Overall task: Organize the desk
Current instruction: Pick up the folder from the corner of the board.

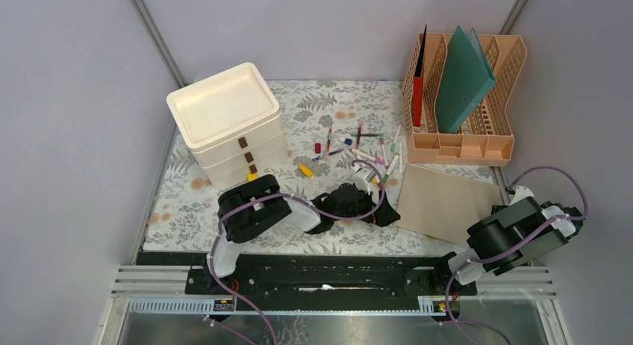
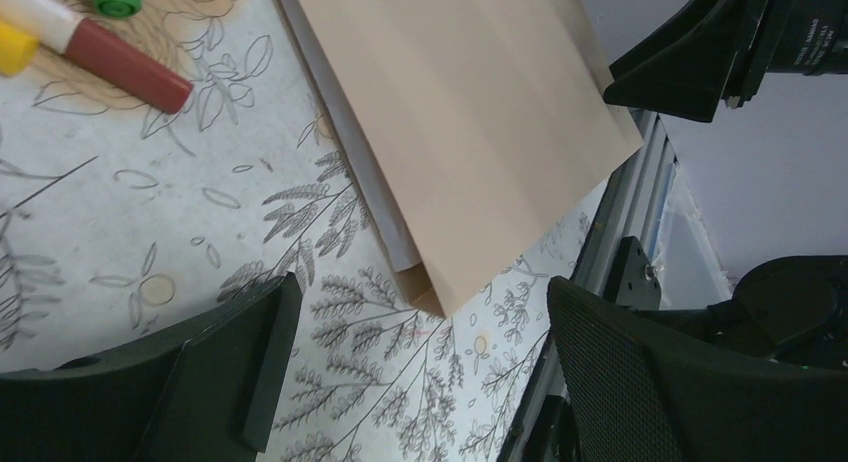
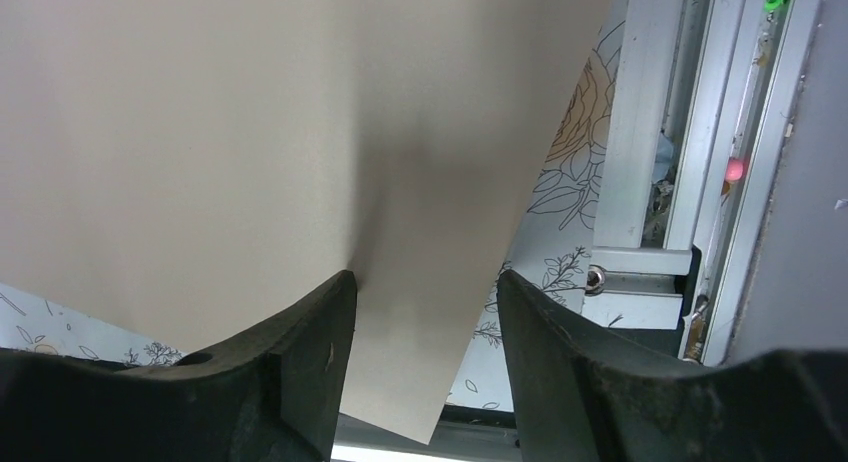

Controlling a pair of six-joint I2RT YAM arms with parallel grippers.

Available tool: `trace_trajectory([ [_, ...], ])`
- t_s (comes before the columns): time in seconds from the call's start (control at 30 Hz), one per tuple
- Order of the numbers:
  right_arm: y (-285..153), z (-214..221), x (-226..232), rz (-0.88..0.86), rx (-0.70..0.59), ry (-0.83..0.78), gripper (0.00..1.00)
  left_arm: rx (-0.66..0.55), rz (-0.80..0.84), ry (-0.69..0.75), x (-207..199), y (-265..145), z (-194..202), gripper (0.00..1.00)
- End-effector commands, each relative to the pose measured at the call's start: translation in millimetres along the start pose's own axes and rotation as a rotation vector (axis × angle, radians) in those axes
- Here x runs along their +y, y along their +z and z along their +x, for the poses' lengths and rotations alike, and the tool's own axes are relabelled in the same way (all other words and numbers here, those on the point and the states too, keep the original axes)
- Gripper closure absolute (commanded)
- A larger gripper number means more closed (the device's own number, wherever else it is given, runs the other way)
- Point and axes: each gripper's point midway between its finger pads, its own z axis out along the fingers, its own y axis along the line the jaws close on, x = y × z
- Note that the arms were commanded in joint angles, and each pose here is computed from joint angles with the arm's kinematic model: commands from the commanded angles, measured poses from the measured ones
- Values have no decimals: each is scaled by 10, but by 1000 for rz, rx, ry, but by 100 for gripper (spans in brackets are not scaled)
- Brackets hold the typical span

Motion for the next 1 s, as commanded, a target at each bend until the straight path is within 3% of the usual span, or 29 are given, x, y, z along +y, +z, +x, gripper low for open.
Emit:
trace_trajectory([
  [0.0, 28, -1, 120, -47, -28, -10, 40, 24, 36, -31, -61, 134, 21, 1],
  [0.2, 48, 21, 135, -48, -26, 14, 38, 42, 33, -45, -18, 250, 55, 1],
  [0.27, 67, 43, 101, -40, -20, 22, 25, 51, 22, -43, 5, 278, 65, 1],
  [0.4, 107, 78, 157, -74, -18, 43, 21, 76, 9, -44, 48, 335, 116, 3],
  [0.6, 94, 32, 413, -188, -56, 51, 27, 116, 18, -60, 94, 391, 241, 7],
  [0.97, -336, -361, 816, -325, -186, -18, 51, 110, 101, -106, -2, 257, 256, 9],
])
